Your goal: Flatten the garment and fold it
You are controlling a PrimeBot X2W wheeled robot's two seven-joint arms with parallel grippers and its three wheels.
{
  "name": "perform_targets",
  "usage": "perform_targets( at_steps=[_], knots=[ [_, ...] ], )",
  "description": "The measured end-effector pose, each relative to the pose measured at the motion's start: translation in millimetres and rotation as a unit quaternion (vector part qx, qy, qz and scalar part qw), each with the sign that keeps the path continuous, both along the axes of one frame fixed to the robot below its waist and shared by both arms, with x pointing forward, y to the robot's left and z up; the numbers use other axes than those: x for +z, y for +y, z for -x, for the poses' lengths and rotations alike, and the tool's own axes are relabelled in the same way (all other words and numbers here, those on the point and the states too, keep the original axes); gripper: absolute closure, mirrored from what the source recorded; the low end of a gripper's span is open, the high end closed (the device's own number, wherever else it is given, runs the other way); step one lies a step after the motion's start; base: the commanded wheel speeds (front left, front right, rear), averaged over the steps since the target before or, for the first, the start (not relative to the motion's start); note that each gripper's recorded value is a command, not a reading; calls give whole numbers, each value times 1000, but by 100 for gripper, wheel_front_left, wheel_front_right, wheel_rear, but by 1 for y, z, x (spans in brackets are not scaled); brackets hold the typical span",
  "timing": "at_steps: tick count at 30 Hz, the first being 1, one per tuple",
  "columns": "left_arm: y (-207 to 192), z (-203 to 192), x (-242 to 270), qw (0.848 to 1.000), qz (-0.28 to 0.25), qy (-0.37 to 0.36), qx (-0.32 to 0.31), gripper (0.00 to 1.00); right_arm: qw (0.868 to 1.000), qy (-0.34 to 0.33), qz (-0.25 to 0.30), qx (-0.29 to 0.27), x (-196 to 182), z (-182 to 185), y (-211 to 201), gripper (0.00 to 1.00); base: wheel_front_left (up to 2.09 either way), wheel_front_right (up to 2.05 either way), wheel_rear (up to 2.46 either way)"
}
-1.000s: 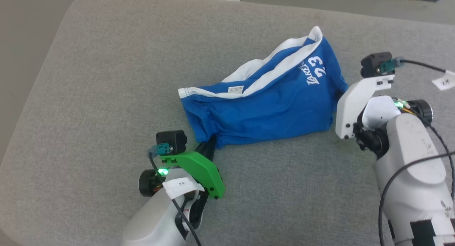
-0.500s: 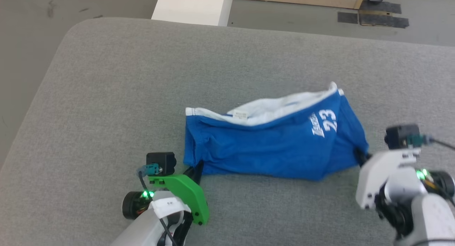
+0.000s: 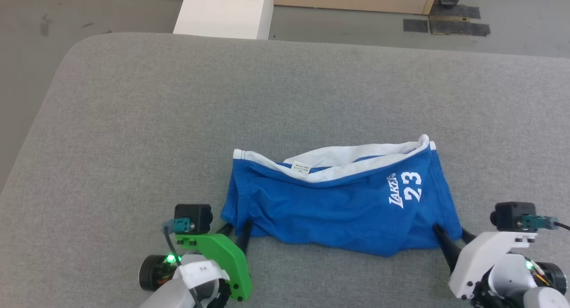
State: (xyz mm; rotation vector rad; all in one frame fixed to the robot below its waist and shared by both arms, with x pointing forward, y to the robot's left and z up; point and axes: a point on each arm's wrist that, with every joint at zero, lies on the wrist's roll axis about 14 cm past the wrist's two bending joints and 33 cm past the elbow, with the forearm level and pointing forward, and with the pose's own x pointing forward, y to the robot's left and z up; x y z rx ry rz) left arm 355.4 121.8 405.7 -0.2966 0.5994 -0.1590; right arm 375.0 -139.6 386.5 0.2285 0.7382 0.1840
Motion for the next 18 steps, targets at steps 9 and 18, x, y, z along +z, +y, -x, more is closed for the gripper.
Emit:
perform_targets(
  at_steps=[9, 18],
  knots=[
    [23, 5, 38, 995, 0, -81, 49, 0, 990, -138, -8, -36, 59, -18, -15, 0, 0, 0, 0],
    [60, -21, 97, 956, -32, -267, 115, 0, 986, -158, -10, -48, 69, -37, -19, 0, 0, 0, 0]
  ],
)
